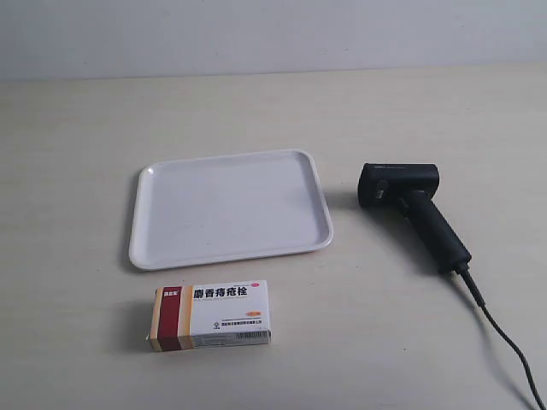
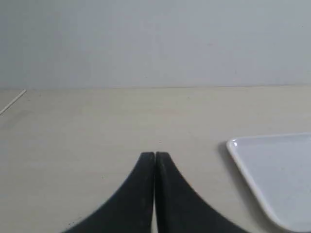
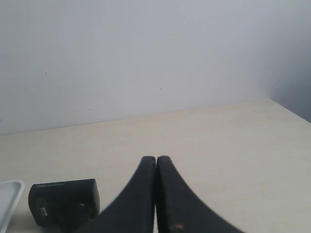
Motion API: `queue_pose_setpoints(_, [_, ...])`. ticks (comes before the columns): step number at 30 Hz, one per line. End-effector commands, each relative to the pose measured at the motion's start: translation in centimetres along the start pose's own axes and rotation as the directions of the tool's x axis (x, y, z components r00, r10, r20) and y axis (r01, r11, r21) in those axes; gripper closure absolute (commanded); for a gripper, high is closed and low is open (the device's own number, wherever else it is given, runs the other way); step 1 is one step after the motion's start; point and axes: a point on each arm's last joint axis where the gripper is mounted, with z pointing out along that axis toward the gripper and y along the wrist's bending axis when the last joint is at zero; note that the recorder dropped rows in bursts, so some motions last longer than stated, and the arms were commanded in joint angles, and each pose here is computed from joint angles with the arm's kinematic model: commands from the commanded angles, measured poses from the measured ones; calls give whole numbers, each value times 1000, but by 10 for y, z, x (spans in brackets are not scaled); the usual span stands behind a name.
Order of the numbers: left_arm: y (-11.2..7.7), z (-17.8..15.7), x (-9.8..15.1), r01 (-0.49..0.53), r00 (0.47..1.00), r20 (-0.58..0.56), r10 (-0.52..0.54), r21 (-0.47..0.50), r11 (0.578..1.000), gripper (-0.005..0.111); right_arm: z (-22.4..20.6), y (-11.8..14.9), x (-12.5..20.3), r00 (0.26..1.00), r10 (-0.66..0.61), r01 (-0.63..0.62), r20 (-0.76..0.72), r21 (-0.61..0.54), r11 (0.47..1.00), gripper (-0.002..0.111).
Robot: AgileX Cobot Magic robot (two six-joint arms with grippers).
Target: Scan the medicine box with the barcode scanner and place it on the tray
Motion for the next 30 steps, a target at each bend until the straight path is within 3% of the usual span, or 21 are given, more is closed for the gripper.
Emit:
queue_pose_setpoints(1, [-2,0,-5,186,980,61,-188,36,982,104,0,0,0,1000,-2,2,11,6,1000,108])
queue_pose_setpoints(4, [-3,-1,-9,256,961,92,-260,54,965,104,0,0,0,1000,-2,2,11,6,1000,108])
queue_pose_setpoints(19, [0,-5,-40,258,910,314,-272,87,962,107,-1,0,-7,996,-1,1,94,2,1000,108])
queue_pose_setpoints(27, [1,30,-38,238,959,154,-239,23,971,107,-1,0,-8,995,-1,1,103,1,1000,108])
queue_pose_setpoints(30, [0,50,-33,208,977,35,-208,0,978,107,-1,0,-8,994,-1,1,108,1,1000,108])
